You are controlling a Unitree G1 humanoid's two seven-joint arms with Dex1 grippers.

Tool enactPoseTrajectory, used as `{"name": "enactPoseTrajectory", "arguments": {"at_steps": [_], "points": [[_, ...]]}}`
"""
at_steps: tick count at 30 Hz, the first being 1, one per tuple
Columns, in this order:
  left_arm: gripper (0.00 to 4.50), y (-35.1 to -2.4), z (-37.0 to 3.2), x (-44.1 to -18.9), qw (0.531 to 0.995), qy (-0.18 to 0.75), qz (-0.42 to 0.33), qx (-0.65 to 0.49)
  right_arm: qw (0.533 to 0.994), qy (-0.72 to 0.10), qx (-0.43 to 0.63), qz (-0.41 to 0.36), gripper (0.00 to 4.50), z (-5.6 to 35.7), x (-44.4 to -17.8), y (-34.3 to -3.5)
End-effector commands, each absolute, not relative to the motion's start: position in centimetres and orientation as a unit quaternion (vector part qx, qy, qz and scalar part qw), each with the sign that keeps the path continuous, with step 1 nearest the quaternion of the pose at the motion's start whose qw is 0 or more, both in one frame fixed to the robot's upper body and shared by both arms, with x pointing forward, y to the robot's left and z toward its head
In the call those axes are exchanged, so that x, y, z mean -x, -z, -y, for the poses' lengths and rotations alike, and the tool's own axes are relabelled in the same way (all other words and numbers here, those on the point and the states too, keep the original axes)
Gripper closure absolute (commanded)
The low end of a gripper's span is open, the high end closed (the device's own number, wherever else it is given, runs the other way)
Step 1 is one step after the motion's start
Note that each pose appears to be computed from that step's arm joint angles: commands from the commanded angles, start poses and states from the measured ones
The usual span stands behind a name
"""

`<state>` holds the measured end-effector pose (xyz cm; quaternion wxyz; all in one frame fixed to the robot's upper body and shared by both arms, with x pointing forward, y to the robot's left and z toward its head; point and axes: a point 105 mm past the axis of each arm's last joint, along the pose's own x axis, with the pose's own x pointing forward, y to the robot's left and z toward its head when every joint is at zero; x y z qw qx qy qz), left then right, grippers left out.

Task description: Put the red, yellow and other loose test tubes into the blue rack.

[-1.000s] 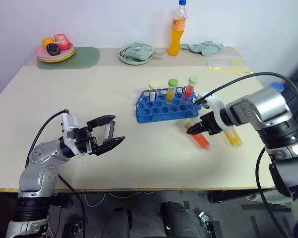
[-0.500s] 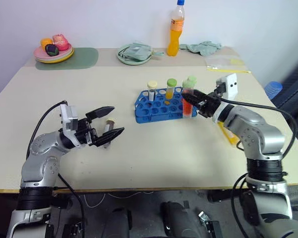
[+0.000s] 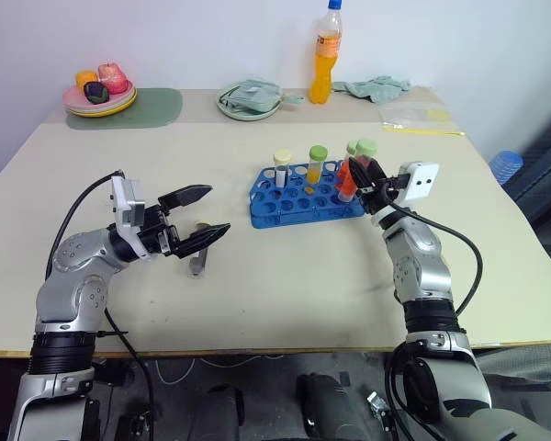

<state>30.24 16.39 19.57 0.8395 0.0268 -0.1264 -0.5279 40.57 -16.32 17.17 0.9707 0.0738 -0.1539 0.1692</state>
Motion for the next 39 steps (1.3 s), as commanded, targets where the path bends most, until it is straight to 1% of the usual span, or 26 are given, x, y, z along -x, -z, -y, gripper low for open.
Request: {"name": "enactPoseTrajectory", "arguments": {"at_steps": [1,6,10,16,23,28,39], "points": [[0.0,-20.6,-16.5,-30.0,0.837,0.526,0.143,-0.039,0.969,-0.152,-0.074,0.183,3.72,17.0,-40.9,-18.6],[0.0,-20.5,-16.3,-30.0,0.838,0.526,0.143,-0.037,0.97,-0.146,-0.076,0.18,3.72,17.0,-41.2,-18.1],[0.0,-20.5,-16.2,-30.1,0.836,0.528,0.142,-0.038,0.974,-0.129,-0.071,0.169,3.72,18.1,-41.4,-17.3],[0.0,-20.6,-16.2,-30.2,0.836,0.529,0.14,-0.04,0.975,-0.125,-0.075,0.167,3.72,18.7,-41.3,-17.2],[0.0,-20.8,-16.1,-30.3,0.835,0.531,0.142,-0.04,0.975,-0.133,-0.07,0.164,3.72,18.2,-40.7,-16.9],[0.0,-20.7,-16.3,-30.3,0.835,0.53,0.141,-0.04,0.972,-0.15,-0.068,0.17,3.72,16.9,-40.4,-17.3],[0.0,-19.8,-17.0,-30.2,0.837,0.527,0.141,-0.039,0.971,-0.162,-0.057,0.166,3.72,15.8,-40.9,-17.3]]}}
